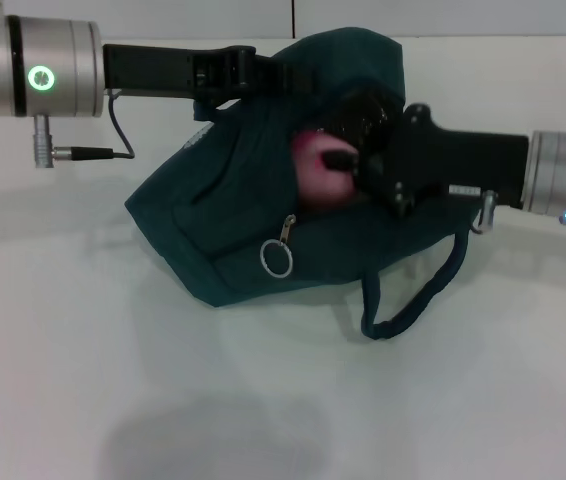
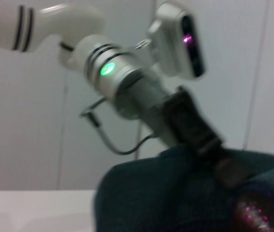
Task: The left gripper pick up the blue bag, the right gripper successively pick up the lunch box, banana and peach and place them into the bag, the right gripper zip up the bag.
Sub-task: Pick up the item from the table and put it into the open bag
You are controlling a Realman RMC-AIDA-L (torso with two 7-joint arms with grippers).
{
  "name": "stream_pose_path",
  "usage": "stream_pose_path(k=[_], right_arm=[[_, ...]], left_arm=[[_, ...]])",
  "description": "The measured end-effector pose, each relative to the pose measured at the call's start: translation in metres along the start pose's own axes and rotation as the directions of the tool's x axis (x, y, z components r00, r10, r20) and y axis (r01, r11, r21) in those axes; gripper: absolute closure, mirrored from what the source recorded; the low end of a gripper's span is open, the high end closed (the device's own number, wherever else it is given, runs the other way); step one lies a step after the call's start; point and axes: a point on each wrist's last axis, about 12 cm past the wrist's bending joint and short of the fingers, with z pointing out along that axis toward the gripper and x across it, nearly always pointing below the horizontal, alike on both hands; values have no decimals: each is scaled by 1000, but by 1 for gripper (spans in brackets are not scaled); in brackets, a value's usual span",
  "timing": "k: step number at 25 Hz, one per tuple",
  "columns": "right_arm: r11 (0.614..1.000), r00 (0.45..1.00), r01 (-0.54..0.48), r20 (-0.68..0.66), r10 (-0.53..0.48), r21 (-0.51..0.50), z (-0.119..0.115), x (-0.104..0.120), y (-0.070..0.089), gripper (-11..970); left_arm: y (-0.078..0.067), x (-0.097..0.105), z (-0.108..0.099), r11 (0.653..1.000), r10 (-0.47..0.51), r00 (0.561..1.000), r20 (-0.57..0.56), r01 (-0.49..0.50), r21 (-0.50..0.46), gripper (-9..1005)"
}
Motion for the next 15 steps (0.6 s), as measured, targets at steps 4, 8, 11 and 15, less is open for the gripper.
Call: stream_pose_path(k=[4,8,11,15], right_arm=[[997,1000,-18,25,17,69,-3,-1,-6,918],[996,1000,-21,25,19,87,-3,0,-7,912],[998,1000,-19,11,18,61,0,2,-3,872],[999,999,-33,28,32,30,-4,3,4,794]], left_arm=[[1,2,-1,1000,-6,1000,-1,6,1,933],[0,2,0,1000,-5,1000,-4,5,5,934],[-1,3,2,1000,-4,1000,-7,4,10,936],[-1,4,2,1000,-7,1000,-6,7,10,937]])
